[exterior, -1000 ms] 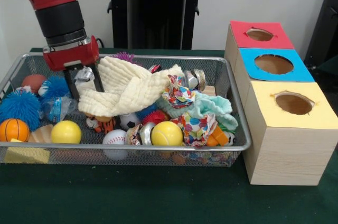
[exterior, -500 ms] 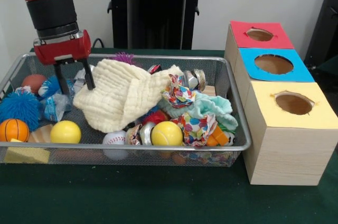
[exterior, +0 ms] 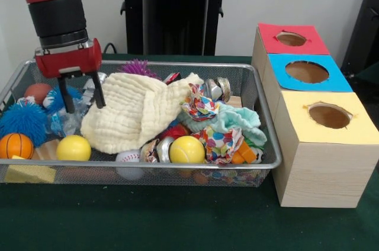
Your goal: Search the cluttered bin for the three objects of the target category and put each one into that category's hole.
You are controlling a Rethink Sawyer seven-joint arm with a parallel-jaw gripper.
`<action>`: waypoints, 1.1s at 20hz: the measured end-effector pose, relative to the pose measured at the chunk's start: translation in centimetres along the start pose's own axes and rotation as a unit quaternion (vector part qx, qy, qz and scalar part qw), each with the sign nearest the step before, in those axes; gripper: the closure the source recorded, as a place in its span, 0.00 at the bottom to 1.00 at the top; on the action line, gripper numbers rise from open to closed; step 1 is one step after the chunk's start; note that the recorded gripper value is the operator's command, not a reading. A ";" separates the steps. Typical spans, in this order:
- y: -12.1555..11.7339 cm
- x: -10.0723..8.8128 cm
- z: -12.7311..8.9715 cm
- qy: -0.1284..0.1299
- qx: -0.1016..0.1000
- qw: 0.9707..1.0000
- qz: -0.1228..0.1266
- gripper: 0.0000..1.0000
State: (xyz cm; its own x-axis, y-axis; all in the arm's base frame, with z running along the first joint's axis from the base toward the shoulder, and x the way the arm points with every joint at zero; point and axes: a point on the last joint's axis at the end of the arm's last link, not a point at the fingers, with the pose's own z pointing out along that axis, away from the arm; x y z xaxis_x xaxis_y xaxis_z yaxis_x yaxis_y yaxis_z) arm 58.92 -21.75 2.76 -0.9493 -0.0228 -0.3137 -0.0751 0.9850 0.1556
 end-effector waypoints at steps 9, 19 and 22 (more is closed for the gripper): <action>-0.2 -2.1 -0.2 -0.011 0.015 1.000 -0.010 0.00; -1.1 -2.4 0.2 -0.013 0.028 0.999 -0.014 0.00; -1.6 -1.2 1.2 -0.010 0.036 0.999 -0.025 0.00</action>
State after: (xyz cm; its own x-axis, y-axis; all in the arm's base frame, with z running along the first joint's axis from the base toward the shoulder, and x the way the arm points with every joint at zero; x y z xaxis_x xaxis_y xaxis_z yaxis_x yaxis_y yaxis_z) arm 60.53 -23.07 1.74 -0.9386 -0.0698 -0.3379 -0.0996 0.9925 0.0714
